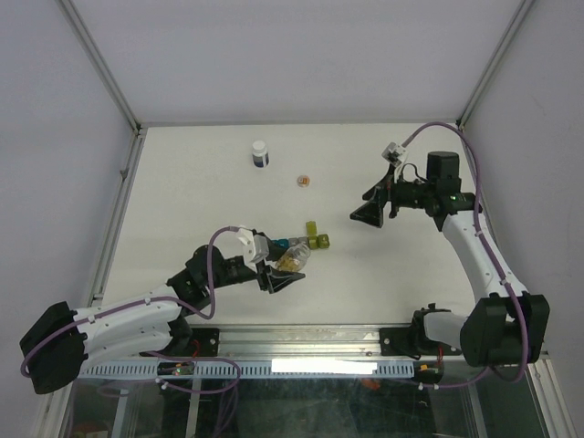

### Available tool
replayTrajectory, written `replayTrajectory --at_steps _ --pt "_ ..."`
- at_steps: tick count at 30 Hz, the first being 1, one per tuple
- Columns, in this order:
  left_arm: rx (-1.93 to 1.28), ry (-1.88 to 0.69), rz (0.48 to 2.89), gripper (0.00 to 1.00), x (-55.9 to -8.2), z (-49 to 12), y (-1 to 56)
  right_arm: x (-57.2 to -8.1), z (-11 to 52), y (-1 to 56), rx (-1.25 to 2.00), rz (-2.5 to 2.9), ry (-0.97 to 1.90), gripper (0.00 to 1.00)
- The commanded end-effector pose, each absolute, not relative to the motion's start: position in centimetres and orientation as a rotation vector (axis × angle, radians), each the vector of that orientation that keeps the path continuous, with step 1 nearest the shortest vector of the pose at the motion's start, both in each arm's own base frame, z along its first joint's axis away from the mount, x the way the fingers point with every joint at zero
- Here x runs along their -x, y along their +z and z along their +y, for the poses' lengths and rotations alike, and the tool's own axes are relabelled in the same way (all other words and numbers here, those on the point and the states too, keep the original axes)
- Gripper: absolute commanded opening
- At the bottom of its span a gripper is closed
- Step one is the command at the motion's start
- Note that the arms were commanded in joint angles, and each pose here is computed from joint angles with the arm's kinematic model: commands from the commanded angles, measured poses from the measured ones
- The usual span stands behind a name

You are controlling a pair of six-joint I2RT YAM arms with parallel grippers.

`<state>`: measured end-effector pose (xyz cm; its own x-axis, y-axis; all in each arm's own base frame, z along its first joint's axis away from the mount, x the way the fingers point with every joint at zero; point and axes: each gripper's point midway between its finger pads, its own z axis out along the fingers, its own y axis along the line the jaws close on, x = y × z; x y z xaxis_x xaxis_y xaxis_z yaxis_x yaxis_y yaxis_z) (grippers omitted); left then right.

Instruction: Sort the pills into containers

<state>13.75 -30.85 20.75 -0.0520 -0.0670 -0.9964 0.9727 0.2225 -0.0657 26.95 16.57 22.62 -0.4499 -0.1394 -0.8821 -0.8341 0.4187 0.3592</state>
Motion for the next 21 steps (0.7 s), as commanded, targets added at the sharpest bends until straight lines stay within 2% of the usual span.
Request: replayTrajectory --at_steps 1,8,11,13,17,18,21 --pt "-0.996 -1.156 1.245 0.0 -14.5 -31.4 23.5 -26.7 16.7 25.9 0.869 1.692 1.095 0.99" --pt "-0.847 -1.274 1.156 0.0 -17.3 -28.8 24.3 -27.6 15.4 24.8 0.812 1.729 1.064 0.99" --pt "-1.039 -1.36 1.065 0.0 -14.0 -31.4 24.2 -27.7 15.3 24.5 0.797 1.748 1.07 0.99" --pt "-1.136 -1.266 1.123 0.0 -13.2 -33.1 22.7 -27.9 15.2 24.3 0.788 1.763 1.068 1.0" --pt "-0.81 -1.241 1.096 0.0 -18.3 -26.3 24.6 -28.2 15.1 24.0 0.779 1.781 1.063 0.99" --pt "-0.816 -1.243 1.084 0.0 -18.6 -26.0 24.9 -28.2 15.1 23.9 0.776 1.786 1.065 1.0" --pt "-1.026 -1.205 1.151 0.0 -17.2 -31.2 23.1 -28.3 15.1 23.6 0.771 1.794 1.07 0.99"
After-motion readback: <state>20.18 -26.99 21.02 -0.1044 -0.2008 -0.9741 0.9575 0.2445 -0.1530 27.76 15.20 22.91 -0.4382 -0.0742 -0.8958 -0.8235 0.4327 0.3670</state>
